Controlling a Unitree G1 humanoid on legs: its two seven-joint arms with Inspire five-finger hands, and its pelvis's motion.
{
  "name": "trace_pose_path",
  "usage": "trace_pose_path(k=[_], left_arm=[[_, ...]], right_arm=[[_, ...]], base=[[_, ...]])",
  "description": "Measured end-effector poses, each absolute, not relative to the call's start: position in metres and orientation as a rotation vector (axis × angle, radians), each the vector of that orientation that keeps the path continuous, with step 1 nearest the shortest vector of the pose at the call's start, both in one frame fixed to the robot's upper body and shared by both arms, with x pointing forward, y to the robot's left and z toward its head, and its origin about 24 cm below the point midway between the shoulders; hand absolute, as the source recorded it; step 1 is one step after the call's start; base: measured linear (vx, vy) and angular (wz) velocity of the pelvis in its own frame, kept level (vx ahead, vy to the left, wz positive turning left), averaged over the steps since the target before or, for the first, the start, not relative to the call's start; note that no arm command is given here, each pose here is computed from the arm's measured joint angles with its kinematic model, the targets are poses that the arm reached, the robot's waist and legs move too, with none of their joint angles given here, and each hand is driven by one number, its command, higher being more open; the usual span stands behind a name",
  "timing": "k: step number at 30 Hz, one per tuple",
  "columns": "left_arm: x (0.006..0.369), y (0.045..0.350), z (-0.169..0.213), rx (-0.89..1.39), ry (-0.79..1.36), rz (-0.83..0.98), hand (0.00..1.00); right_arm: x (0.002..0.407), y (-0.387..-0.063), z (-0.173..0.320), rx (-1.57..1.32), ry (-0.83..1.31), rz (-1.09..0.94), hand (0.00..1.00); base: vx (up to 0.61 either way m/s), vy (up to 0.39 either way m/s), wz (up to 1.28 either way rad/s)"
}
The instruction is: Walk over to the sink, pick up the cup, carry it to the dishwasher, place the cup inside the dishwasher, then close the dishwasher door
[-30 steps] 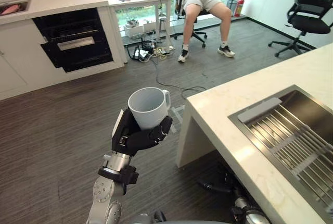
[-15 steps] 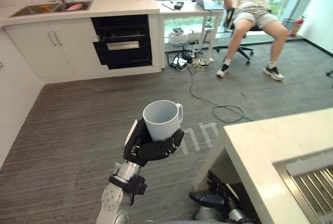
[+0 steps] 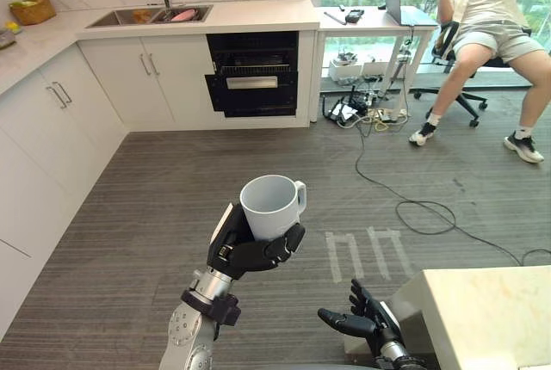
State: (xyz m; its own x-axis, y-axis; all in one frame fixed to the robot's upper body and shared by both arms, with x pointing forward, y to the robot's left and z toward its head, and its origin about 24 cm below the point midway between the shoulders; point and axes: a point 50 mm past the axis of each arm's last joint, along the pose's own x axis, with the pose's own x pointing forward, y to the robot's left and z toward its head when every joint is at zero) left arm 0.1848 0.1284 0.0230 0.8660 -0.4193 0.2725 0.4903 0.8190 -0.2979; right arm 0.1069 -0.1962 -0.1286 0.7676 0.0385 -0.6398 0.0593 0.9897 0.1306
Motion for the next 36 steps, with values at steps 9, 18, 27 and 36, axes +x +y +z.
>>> trace_pose_path(k=[9,18,27,36], left_arm=[[0.182,0.123,0.016,-0.343,-0.136,-0.472,0.00],[0.181,0.140,0.012,-0.311,-0.110,-0.356,0.00],[0.178,0.158,0.010,-0.288,-0.105,-0.244,0.00],[0.166,0.170,-0.020,-0.319,0.042,-0.141,0.00]], right_arm=[[0.106,-0.186,-0.134,0.102,0.739,0.056,1.00],[0.107,-0.184,-0.134,0.053,0.749,0.126,1.00],[0.115,-0.170,-0.132,0.072,0.744,0.212,1.00],[0.101,-0.175,-0.134,0.105,0.762,0.137,1.00]], base=[[-0.09,-0.049,-0.01],[-0.11,-0.010,0.08],[0.00,0.000,-0.01],[0.00,0.000,0.19]])
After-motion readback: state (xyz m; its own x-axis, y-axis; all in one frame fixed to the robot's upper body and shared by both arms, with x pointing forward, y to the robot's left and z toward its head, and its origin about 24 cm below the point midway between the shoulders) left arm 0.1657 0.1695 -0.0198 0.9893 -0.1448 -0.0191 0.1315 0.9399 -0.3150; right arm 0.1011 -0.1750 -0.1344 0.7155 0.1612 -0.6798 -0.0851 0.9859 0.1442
